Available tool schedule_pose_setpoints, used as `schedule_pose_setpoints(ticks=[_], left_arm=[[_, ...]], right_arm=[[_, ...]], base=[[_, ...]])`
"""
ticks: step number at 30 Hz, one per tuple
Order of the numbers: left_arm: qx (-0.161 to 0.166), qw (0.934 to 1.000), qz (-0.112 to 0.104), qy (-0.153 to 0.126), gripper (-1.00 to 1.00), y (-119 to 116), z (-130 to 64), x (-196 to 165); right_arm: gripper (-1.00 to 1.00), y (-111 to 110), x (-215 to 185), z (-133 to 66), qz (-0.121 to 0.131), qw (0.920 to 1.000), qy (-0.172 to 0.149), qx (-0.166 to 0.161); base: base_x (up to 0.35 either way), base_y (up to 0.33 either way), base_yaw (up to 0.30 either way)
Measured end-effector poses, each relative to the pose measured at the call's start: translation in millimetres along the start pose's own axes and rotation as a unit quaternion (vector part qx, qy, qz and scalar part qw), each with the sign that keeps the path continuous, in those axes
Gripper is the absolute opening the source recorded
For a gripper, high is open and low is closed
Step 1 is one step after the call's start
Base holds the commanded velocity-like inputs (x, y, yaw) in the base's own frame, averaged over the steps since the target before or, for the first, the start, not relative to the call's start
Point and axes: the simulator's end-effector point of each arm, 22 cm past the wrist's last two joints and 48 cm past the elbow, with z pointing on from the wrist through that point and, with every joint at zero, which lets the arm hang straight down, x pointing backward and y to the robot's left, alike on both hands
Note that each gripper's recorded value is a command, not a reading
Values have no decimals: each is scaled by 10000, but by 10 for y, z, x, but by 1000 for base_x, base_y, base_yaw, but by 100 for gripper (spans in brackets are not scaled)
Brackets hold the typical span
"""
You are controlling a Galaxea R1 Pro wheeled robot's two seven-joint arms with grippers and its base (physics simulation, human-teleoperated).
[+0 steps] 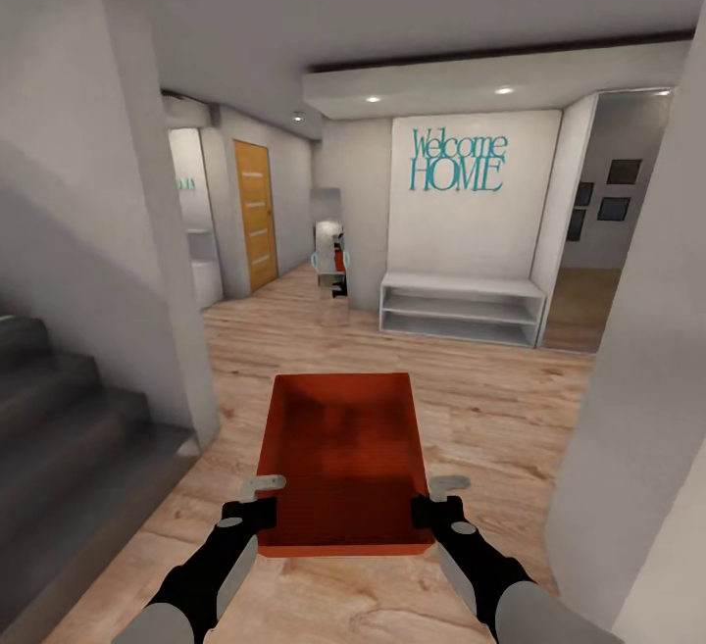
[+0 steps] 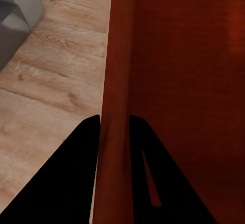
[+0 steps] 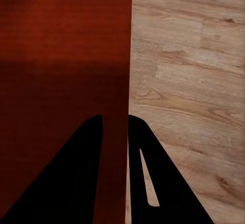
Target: Move the two storage containers from the living room to the garage. In the garage, place one container on the floor and stack the other container on top of it (either order is fine).
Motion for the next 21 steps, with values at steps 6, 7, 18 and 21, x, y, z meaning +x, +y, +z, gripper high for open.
schedule_pose_setpoints(ticks=[6, 7, 18, 21], left_arm=[[0, 10000, 0, -1, -100, 0, 0, -1], [0, 10000, -1, -3, -100, 0, 0, -1], [0, 10000, 1, 1, -100, 0, 0, 0], [0, 10000, 1, 1, -100, 0, 0, 0]], right_arm=[[-100, 0, -1, 0, 0, 10000, -1, 0], [-100, 0, -2, 0, -1, 10000, -2, 0], [-100, 0, 1, 0, 0, 10000, 1, 0], [-100, 0, 1, 0, 0, 10000, 1, 0]], base=[[325, 0, 0], [325, 0, 0], [325, 0, 0], [325, 0, 0]])
